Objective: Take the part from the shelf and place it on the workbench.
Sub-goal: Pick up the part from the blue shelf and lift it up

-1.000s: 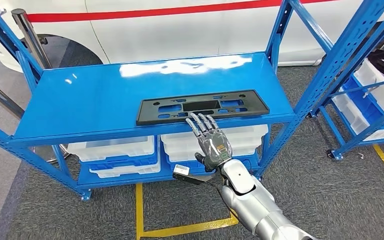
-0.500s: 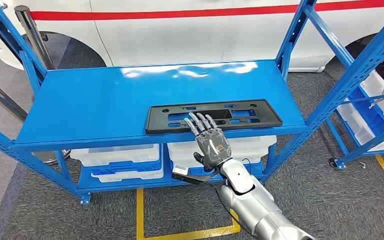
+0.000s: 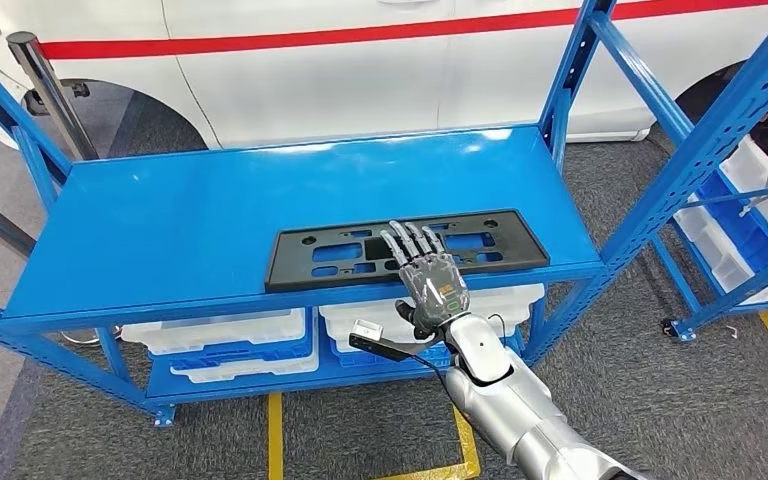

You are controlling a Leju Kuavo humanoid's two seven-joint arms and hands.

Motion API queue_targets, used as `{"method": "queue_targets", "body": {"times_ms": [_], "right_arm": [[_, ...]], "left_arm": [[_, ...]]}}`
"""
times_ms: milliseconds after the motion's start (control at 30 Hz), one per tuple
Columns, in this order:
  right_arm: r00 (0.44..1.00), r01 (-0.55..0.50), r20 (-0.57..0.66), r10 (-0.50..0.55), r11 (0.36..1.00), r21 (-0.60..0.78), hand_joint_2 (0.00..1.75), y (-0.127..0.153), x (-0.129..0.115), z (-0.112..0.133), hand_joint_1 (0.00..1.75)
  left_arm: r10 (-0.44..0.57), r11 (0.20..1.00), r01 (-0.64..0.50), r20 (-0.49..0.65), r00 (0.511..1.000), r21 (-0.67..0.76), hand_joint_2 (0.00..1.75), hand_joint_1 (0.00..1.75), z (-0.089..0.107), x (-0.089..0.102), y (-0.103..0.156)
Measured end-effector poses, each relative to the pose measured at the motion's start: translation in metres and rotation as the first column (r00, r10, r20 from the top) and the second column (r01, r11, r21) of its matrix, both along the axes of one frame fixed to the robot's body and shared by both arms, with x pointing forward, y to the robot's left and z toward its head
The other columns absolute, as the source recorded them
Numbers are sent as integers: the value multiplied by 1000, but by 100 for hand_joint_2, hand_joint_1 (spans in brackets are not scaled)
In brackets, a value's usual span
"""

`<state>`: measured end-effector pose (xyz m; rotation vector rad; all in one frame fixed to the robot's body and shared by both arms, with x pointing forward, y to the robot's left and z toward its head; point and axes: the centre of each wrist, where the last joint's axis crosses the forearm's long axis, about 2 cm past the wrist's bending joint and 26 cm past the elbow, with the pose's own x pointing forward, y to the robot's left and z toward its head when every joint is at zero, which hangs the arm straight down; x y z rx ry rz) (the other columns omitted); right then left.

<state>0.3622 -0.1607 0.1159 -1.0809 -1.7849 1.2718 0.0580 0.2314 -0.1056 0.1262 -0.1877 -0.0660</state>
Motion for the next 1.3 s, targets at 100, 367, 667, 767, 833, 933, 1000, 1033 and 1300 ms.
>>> {"method": "queue_targets", "body": {"times_ms": [100, 367, 667, 767, 833, 933, 1000, 1033, 1300], "right_arm": [[1000, 8, -4, -8, 1000, -4, 175, 0, 1, 1, 0], [996, 79, -44, -81, 995, -60, 175, -8, 8, 2, 0], [995, 82, -50, -86, 994, -74, 175, -14, 11, 1, 25], [994, 82, -59, -87, 993, -80, 175, -14, 12, 2, 145], [993, 83, -77, -90, 992, -90, 175, -14, 13, 2, 165], [990, 92, -99, -102, 991, -102, 175, -15, 14, 2, 165], [988, 98, -109, -110, 989, -108, 175, -15, 15, 1, 166], [987, 99, -114, -112, 989, -111, 175, -16, 15, 1, 166], [984, 105, -127, -121, 987, -122, 175, -17, 16, -1, 168]], "left_arm": [[0, 1000, 0, 2, 1000, 1, 0, 0, 0, 1, 0], [-6, 1000, 6, 5, 1000, 1, 0, 0, 0, 1, 0], [-14, 1000, 15, 27, 1000, -17, 0, 0, 0, 1, 0], [-13, 1000, 14, 35, 999, -22, 0, 0, 0, 1, 0], [-7, 1000, 8, 39, 999, -27, 0, 0, 0, 1, 0], [9, 999, -8, 44, 999, -32, 0, 0, 0, 1, 1], [16, 999, -15, 45, 999, -34, 0, 0, 0, 0, 1], [19, 999, -17, 44, 999, -34, 0, 0, 0, 0, 1], [29, 999, -28, 43, 999, -36, 0, 0, 0, 0, 1]]}}
